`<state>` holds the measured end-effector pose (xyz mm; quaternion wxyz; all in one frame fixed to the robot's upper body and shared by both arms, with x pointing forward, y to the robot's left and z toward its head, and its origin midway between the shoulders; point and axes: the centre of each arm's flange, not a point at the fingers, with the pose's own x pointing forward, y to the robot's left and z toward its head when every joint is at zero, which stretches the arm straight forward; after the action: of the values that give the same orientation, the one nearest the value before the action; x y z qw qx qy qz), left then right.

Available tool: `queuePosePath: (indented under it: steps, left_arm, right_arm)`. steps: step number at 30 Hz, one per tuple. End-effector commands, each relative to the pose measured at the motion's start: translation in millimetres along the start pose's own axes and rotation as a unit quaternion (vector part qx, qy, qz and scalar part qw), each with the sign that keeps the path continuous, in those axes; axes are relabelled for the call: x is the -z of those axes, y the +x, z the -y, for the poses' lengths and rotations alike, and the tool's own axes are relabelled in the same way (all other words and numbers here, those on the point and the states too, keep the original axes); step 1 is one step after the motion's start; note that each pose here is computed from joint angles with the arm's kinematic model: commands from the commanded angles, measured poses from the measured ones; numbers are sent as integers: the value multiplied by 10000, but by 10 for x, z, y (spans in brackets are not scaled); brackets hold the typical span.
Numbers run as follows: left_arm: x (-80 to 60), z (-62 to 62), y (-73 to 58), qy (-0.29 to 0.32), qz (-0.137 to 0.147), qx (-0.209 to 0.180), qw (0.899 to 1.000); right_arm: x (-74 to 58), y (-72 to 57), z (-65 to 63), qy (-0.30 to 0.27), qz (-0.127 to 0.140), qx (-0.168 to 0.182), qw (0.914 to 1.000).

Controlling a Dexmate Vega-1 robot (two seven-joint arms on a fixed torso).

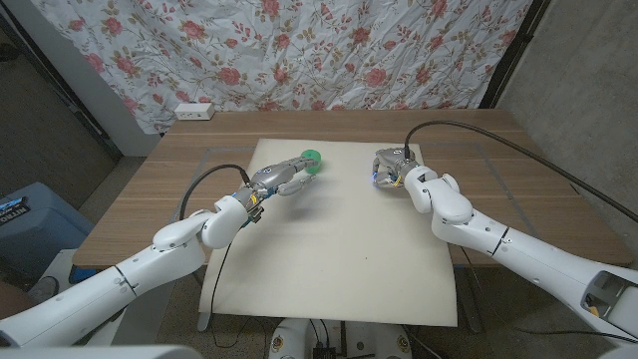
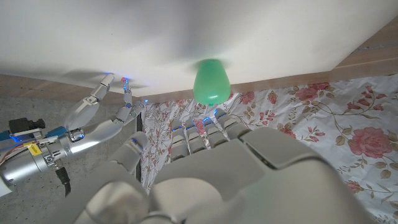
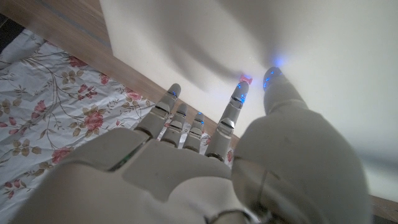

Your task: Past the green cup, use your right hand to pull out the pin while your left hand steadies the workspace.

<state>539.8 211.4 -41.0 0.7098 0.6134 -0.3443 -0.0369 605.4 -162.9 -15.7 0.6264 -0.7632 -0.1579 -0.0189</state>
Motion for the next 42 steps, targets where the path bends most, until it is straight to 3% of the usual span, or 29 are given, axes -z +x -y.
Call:
queuePosePath:
  steps: [1,26,36,42]
  left_arm:
    - [-18,-74,16,28,7,-197,9998]
    - [4,-123,-37,-56,-107,-397,9991]
    - [136,-177,-83,-519,-302,-578,9965]
    - [241,-193,-91,-799,-415,-728,9933]
  right_arm:
    - [11,6,41,189,72,-43,9998]
    - [76,-9,100,563,176,-52,9982]
    - [195,-24,119,1035,385,48,9939]
    - [256,-41,126,1323,381,205,9903]
